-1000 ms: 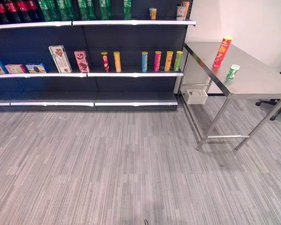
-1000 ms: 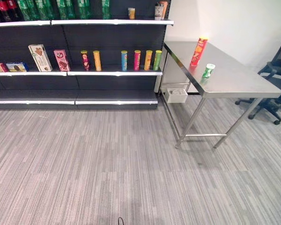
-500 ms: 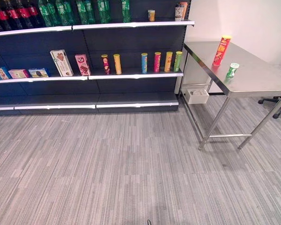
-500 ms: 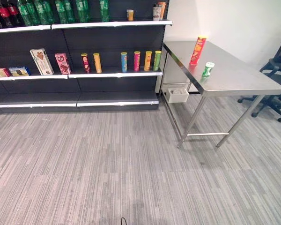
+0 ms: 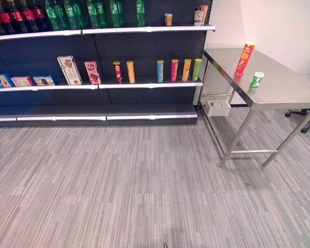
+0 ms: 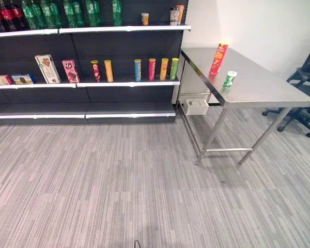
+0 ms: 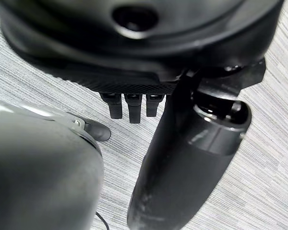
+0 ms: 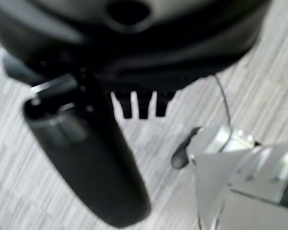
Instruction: Put the goods on the table back onto the shelves and tidy them up.
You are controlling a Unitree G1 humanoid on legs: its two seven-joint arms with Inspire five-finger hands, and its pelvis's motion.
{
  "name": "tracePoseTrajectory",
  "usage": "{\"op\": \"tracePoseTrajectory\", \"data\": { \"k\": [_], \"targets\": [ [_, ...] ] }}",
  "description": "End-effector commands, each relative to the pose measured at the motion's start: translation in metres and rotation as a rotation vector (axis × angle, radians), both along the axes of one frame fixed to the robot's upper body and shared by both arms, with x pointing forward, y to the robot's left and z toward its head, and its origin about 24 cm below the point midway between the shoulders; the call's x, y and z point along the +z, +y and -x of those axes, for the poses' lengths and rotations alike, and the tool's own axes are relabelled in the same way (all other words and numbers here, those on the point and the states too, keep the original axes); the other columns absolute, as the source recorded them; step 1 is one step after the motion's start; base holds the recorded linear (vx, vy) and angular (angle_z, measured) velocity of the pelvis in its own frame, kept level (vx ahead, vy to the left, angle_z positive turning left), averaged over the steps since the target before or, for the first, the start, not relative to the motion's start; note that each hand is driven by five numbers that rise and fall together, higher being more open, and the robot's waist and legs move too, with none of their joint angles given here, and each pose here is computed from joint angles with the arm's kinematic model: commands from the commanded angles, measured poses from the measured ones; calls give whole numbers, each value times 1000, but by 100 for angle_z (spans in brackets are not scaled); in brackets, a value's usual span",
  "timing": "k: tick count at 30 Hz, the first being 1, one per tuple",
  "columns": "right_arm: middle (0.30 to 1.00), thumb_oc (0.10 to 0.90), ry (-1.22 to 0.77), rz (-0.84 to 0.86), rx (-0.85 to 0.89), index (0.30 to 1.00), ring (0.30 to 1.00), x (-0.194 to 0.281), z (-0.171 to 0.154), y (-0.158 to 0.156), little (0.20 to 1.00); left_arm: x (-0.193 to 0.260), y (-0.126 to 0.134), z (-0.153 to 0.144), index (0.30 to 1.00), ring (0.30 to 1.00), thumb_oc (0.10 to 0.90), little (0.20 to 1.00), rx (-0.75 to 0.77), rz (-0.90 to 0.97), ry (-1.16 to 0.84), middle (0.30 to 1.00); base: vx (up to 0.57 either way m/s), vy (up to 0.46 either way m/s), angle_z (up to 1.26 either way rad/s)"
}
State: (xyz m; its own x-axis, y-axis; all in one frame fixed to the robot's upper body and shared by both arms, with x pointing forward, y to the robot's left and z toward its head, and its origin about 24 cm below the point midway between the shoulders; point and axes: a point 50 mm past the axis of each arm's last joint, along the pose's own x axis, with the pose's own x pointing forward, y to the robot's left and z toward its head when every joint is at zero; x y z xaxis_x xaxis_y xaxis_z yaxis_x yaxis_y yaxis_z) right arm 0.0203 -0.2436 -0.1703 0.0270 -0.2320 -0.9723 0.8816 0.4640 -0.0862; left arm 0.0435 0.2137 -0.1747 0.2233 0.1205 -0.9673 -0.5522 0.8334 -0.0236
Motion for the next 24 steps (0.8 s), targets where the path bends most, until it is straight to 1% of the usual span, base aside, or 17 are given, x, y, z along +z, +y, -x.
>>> {"op": "tracePoseTrajectory", "data": {
  "k": [1, 4, 7, 8, 9, 10, 12, 13, 17, 19, 22, 24],
  "targets": [
    [900, 800, -2, -24, 15, 900, 900, -1, -6, 10, 900, 2, 6, -6, 900, 900, 800, 900, 27, -16, -19, 900, 75, -64, 1],
    [900, 800, -14, -23, 35, 900, 900, -2, -12, 12, 900, 3, 9, -11, 900, 900, 800, 900, 54, -29, -29, 900, -15, -73, -2],
    [900, 800, -39, -9, 44, 900, 900, -1, -22, 11, 900, 6, 14, -24, 900, 900, 800, 900, 99, -39, -67, 900, -80, -102, 3],
    [900, 800, -39, -9, 44, 900, 900, -1, -22, 11, 900, 6, 14, -24, 900, 900, 800, 900, 99, -39, -67, 900, 49, -82, -8],
    [900, 800, -37, -1, 44, 900, 900, 0, -24, 8, 900, 7, 16, -30, 900, 900, 800, 900, 151, -38, -89, 900, 126, -33, -9],
    [900, 800, -34, 7, 51, 900, 900, 1, -24, 5, 900, 8, 18, -32, 900, 900, 800, 900, 184, -42, -98, 900, 202, -10, -3],
    [900, 800, -34, 7, 59, 900, 900, 1, -25, 5, 900, 8, 18, -31, 900, 900, 800, 900, 192, -42, -98, 900, 221, 84, 2],
    [900, 800, -26, 11, 94, 900, 900, 1, -25, 4, 900, 7, 19, -28, 900, 900, 800, 900, 218, -42, -89, 900, 309, 161, -6],
    [900, 800, -37, 38, 123, 900, 900, 3, -34, 1, 900, 7, 15, -30, 900, 900, 800, 900, 287, -31, -89, 900, 390, 199, -9],
    [900, 800, -33, 36, 115, 900, 900, 2, -32, 2, 900, 5, 14, -25, 900, 900, 800, 900, 317, -27, -73, 900, 474, 237, -13],
    [900, 800, -19, 14, 104, 900, 900, 0, -21, 6, 900, 4, 20, -3, 900, 900, 800, 900, 385, -42, -26, 900, 597, 345, -76],
    [900, 800, 9, -22, 105, 900, 900, -3, -7, 13, 900, 6, 28, 0, 900, 900, 800, 900, 350, -74, -13, 900, 546, 375, -77]
  ]
}}
